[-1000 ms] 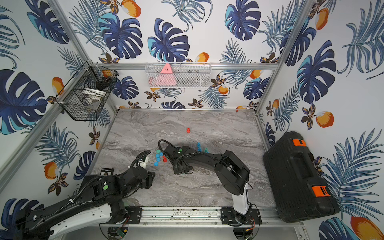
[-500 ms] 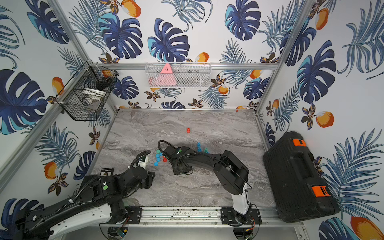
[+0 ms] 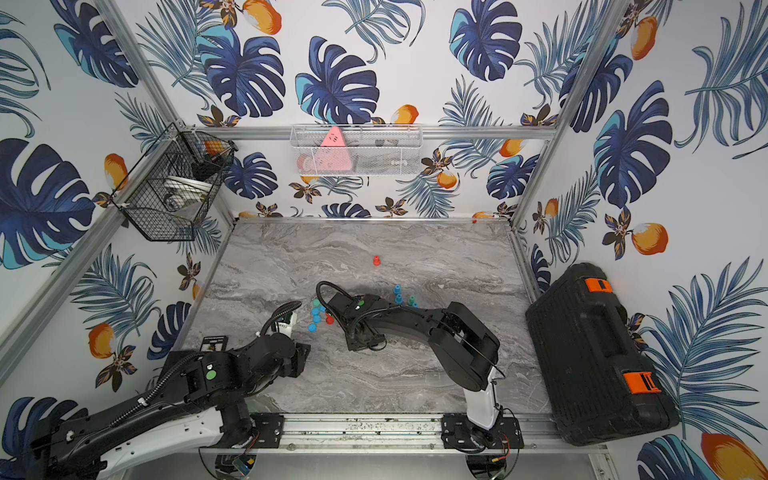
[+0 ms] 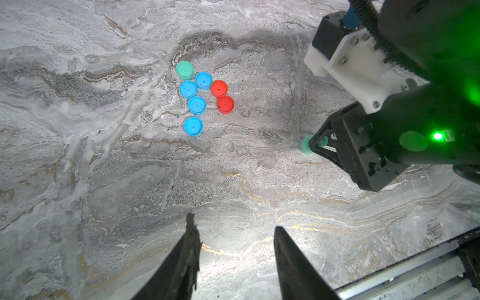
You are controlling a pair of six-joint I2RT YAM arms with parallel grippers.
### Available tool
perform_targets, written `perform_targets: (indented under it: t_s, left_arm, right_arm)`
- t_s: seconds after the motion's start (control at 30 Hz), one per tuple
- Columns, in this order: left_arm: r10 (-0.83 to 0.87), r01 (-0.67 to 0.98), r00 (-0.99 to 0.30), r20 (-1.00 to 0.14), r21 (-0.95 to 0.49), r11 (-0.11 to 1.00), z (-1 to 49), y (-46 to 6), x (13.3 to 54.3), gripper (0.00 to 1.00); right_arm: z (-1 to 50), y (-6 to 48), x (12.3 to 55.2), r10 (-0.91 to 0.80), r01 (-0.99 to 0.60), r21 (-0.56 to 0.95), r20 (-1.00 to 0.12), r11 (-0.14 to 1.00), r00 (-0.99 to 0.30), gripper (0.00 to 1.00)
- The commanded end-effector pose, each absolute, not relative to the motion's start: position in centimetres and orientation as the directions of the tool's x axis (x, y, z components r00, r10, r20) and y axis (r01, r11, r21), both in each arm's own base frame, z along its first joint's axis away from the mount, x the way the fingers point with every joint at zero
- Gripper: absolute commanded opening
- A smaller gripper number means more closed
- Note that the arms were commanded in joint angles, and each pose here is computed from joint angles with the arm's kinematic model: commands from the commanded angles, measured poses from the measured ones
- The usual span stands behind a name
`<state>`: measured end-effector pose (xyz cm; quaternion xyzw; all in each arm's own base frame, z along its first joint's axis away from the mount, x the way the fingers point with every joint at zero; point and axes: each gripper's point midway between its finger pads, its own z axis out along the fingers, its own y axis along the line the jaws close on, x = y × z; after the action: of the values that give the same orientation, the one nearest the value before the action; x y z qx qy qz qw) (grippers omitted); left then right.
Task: Close the stamp cap
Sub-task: Close the cover of the stamp.
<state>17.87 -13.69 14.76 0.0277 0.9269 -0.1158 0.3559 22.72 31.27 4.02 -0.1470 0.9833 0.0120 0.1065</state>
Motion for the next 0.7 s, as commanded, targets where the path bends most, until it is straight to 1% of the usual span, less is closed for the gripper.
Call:
perform_targets:
  t_s: [0.0, 0.67]
  left_arm:
    - [-0.057, 0.116, -0.737, -0.673, -0.209, 0.971, 15.0, -13.7, 18.1, 0.51]
    - [-0.052, 0.123, -0.736, -0.675, -0.209, 0.97, 15.2, -14.0, 18.2, 0.51]
  right_arm:
    - [4.3, 31.0, 22.4, -0.274, -0.278, -0.013, -0.208, 0.961, -0.939, 0.17]
    - [3.1, 30.9, 21.9, -0.274, -0.277, -0.01, -0.185, 0.961, -0.944, 0.17]
